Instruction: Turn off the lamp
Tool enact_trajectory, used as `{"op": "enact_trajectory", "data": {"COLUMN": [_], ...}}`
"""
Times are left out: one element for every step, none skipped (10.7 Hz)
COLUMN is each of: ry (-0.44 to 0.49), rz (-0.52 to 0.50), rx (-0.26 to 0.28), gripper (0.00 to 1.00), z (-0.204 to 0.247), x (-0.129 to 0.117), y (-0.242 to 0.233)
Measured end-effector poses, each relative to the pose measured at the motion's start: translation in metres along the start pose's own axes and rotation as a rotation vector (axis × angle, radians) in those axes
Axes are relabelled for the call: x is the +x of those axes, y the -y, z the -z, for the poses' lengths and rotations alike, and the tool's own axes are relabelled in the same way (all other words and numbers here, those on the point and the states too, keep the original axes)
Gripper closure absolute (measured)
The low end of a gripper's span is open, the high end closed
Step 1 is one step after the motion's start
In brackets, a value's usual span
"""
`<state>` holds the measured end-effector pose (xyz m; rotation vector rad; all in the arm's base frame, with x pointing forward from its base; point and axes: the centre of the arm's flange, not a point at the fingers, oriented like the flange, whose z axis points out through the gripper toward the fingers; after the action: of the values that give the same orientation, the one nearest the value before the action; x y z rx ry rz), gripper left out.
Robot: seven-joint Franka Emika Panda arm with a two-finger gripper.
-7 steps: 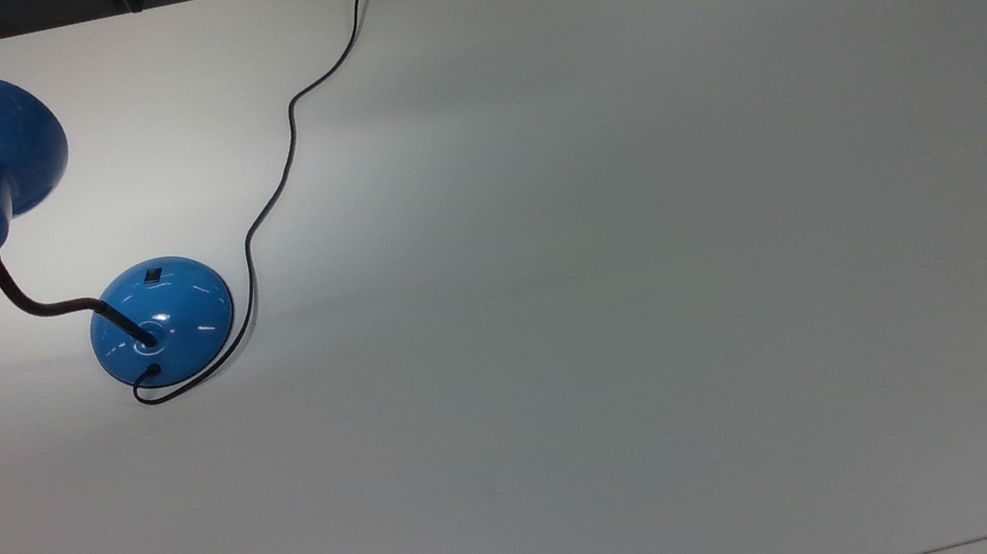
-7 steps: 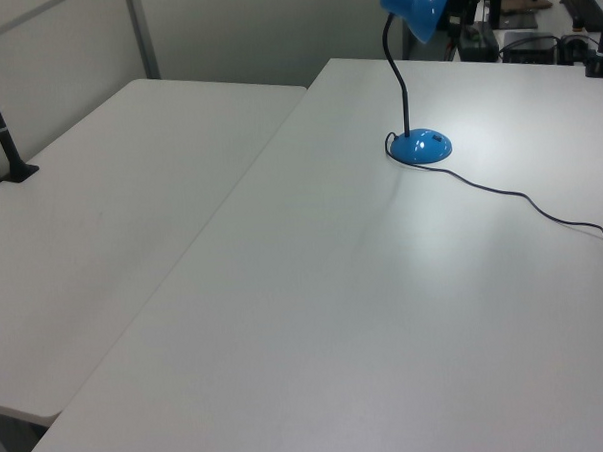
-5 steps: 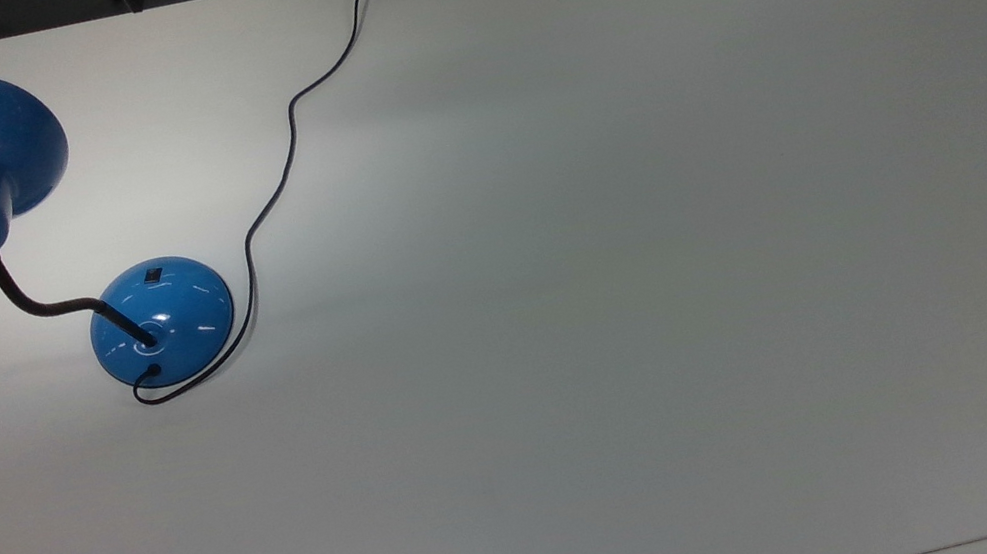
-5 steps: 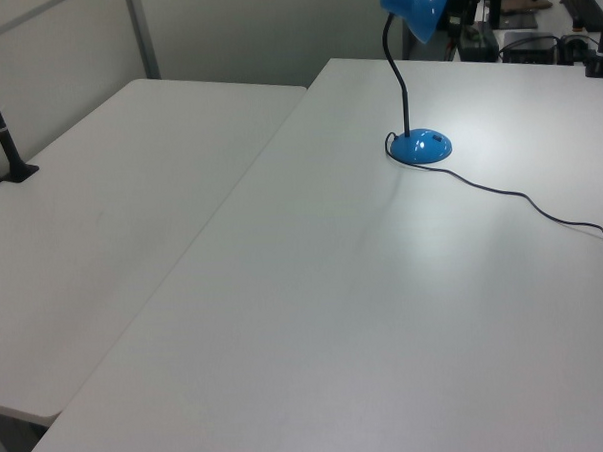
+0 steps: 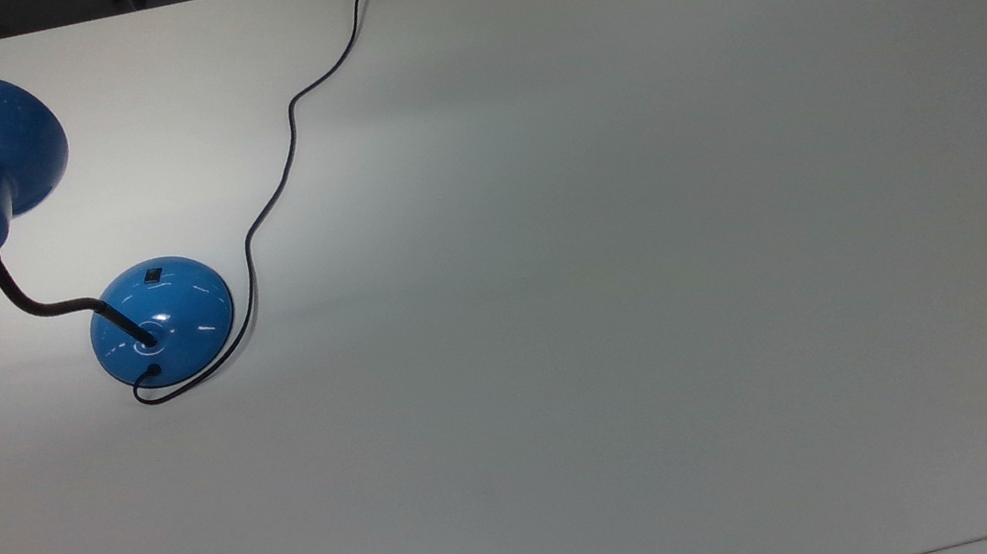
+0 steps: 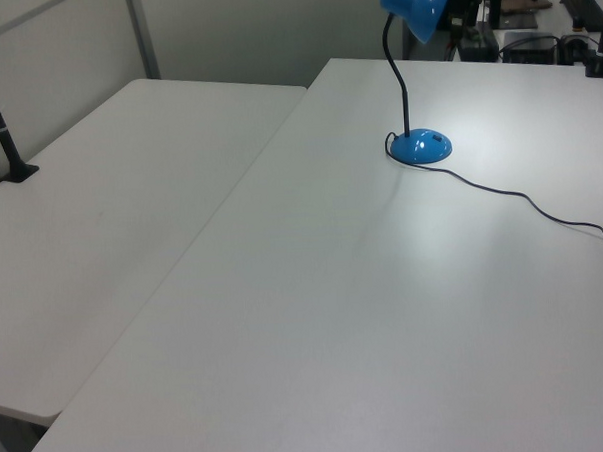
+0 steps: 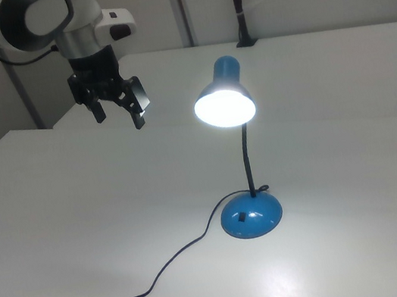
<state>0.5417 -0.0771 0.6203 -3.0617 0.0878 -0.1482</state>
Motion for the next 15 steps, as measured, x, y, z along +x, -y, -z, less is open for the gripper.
{"op": "enact_trajectory", "data": {"ry": [0.002, 0.015, 0.059, 0.116, 0.176, 0.212, 0.269, 0.293, 0.28, 0.265, 0.249, 0.237, 0.223, 0.19, 0.137], "rz": [0.001, 0.022, 0.096, 0.209, 0.32, 0.372, 0.42, 0.43, 0.425, 0.416, 0.404, 0.393, 0.387, 0.371, 0.343], "rx": [-0.002, -0.019, -0.054, -0.088, -0.107, -0.121, -0.14, -0.151, -0.16, -0.164, -0.166, -0.168, -0.168, -0.149, -0.125], "gripper": [0.0, 0.0, 0.0, 0.0, 0.0, 0.0, 0.02, 0.03, 0.07, 0.09, 0.12, 0.25, 0.43, 0.61, 0.74], "z": [0.0, -0.001, -0.005, -0.012, -0.022, -0.03, -0.051, -0.07, -0.087, -0.097, -0.114, -0.128, -0.142, -0.157, -0.17], "x": [0.0, -0.002, -0.006, -0.01, -0.014, -0.016, -0.017, -0.015, -0.012, -0.011, -0.012, -0.015, -0.017, -0.019, -0.02], "y": [0.0, -0.002, -0.006, -0.011, -0.018, -0.023, -0.031, -0.037, -0.048, -0.057, -0.073, -0.084, -0.092, -0.096, -0.103]}}
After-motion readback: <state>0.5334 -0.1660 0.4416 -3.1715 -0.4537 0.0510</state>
